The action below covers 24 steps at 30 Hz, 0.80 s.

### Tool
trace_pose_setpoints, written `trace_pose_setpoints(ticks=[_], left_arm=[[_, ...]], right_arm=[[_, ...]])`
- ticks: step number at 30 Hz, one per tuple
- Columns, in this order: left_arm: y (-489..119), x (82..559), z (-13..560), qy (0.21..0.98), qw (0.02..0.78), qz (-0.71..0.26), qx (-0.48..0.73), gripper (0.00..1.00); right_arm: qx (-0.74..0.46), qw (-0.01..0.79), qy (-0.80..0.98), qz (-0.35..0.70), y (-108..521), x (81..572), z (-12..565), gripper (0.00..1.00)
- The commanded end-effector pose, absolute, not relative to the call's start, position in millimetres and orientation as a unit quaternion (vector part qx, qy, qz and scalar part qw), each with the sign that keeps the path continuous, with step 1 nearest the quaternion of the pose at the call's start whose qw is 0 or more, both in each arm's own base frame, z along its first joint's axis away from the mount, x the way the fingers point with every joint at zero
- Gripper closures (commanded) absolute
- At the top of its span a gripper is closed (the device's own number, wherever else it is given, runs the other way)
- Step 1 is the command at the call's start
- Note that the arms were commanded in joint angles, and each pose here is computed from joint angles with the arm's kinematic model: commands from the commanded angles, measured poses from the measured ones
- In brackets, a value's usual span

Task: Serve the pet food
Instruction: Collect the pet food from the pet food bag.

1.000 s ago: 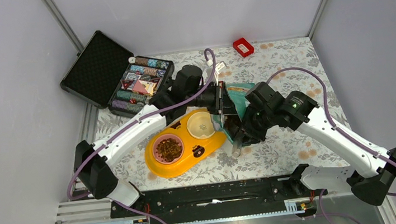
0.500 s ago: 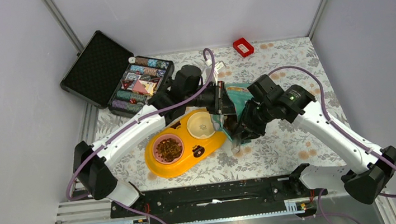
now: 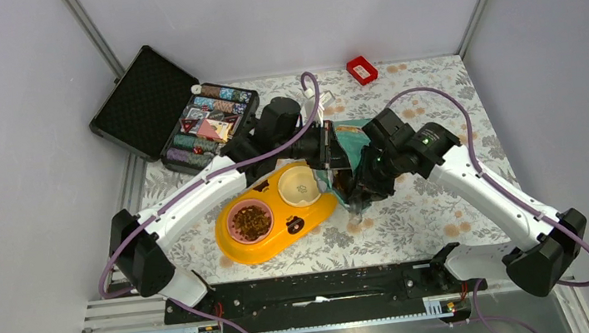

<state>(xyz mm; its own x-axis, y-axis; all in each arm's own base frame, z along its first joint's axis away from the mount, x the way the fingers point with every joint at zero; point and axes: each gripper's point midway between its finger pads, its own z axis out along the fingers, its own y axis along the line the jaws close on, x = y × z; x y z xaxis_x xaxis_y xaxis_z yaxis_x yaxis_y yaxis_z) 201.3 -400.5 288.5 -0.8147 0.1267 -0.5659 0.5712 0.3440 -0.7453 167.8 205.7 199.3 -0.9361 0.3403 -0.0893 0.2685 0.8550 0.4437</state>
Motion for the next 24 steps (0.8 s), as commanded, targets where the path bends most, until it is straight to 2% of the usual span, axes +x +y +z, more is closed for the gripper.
trace_pose_setpoints(ticks=[1, 8, 15, 24], left_arm=[[-396.5, 161.6, 407.0, 0.667, 0.259, -0.637, 0.285, 1.0], [-400.6, 164.3, 402.0, 0.672, 0.251, -0.636, 0.283, 1.0], [-408.3, 173.4, 395.4, 0.684, 0.242, -0.636, 0.262, 1.0], [-412.5, 169.0, 395.5, 0.681, 0.235, -0.639, 0.268, 1.0]], right_arm=[[0.149, 0.193, 0.965, 0.094, 163.6, 217.0, 170.3, 1.0], [0.126, 0.272, 0.95, 0.082, 148.9, 234.6, 173.1, 1.0], [0.073, 0.311, 0.936, 0.15, 163.7, 233.2, 183.3, 1.0], [0.043, 0.356, 0.925, 0.122, 164.3, 252.0, 181.6, 1.0]])
